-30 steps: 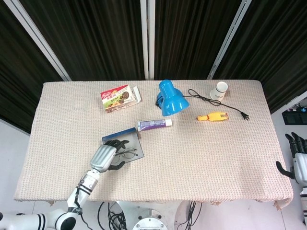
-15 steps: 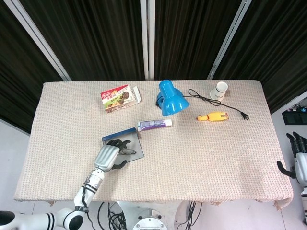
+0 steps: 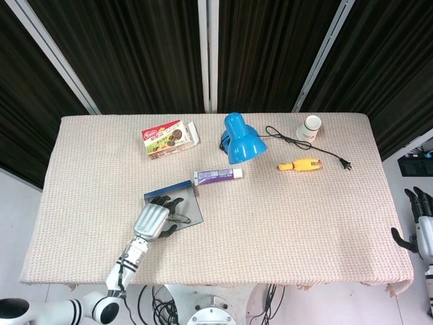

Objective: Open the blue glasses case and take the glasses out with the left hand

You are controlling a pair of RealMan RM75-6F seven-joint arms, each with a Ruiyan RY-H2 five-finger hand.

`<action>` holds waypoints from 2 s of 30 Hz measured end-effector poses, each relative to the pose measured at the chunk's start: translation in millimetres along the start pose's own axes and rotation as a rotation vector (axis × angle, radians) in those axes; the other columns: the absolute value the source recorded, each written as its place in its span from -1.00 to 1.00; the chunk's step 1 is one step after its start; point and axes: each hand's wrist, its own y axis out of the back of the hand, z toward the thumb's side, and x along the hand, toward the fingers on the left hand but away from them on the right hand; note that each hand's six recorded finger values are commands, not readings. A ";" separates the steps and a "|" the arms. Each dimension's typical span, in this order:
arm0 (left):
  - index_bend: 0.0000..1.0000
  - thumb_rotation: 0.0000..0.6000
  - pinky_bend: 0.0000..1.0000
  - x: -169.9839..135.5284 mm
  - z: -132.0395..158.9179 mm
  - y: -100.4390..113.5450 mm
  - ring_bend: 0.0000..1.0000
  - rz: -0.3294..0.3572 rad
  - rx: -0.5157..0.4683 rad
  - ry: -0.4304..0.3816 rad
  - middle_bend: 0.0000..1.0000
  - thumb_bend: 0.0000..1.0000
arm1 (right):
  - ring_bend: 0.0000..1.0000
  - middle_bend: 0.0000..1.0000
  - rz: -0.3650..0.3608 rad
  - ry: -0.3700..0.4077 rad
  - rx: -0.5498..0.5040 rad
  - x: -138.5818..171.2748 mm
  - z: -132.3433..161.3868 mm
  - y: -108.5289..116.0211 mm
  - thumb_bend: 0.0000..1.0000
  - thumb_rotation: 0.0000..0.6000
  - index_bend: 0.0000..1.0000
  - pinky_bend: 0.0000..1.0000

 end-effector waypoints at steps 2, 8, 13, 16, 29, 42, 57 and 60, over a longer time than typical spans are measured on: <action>-0.56 1.00 -0.42 0.1 0.4 0.0 -0.50 0.007 0.012 -0.006 -0.01 -0.43 | -1.00 -0.99 0.002 0.000 0.000 -0.2 -0.1 -0.4 -0.50 1.00 -1.00 -1.00; -0.52 1.00 -0.36 -0.4 1.3 -0.8 -0.41 0.014 0.030 -0.016 0.10 -0.43 | -1.00 -0.99 0.004 -0.001 0.001 -0.2 -0.5 -1.1 -0.50 1.00 -1.00 -1.00; -0.47 1.00 -0.30 -0.8 3.6 0.9 -0.31 0.027 0.039 -0.034 0.23 -0.41 | -1.00 -0.99 0.002 0.000 0.001 0.0 -0.4 -0.6 -0.50 1.00 -1.00 -1.00; -0.44 1.00 -0.27 -1.3 3.9 0.8 -0.24 0.031 0.040 -0.041 0.31 -0.39 | -1.00 -0.99 0.003 0.001 0.001 0.0 0.0 -0.7 -0.50 1.00 -1.00 -1.00; -0.38 1.00 -0.14 -3.2 7.0 5.9 -0.10 0.056 0.032 -0.060 0.45 -0.35 | -1.00 -0.99 0.004 0.001 0.001 0.1 0.0 -0.9 -0.50 1.00 -1.00 -1.00; -0.36 1.00 -0.06 -14.9 17.4 24.0 -0.01 0.107 0.062 -0.110 0.54 -0.30 | -1.00 -0.99 0.000 0.003 0.001 0.3 0.7 0.1 -0.49 1.00 -1.00 -1.00; -0.36 1.00 -0.03 -44.8 -10.0 71.2 0.02 0.138 0.178 -0.045 0.55 -0.30 | -1.00 -0.99 -0.006 0.013 0.005 0.1 5.6 2.9 -0.50 1.00 -1.00 -1.00; -0.36 1.00 -0.03 -55.5 -20.7 77.1 0.02 0.128 0.203 -0.016 0.55 -0.30 | -1.00 -0.99 -0.005 0.016 0.008 0.2 7.2 2.8 -0.50 1.00 -1.00 -1.00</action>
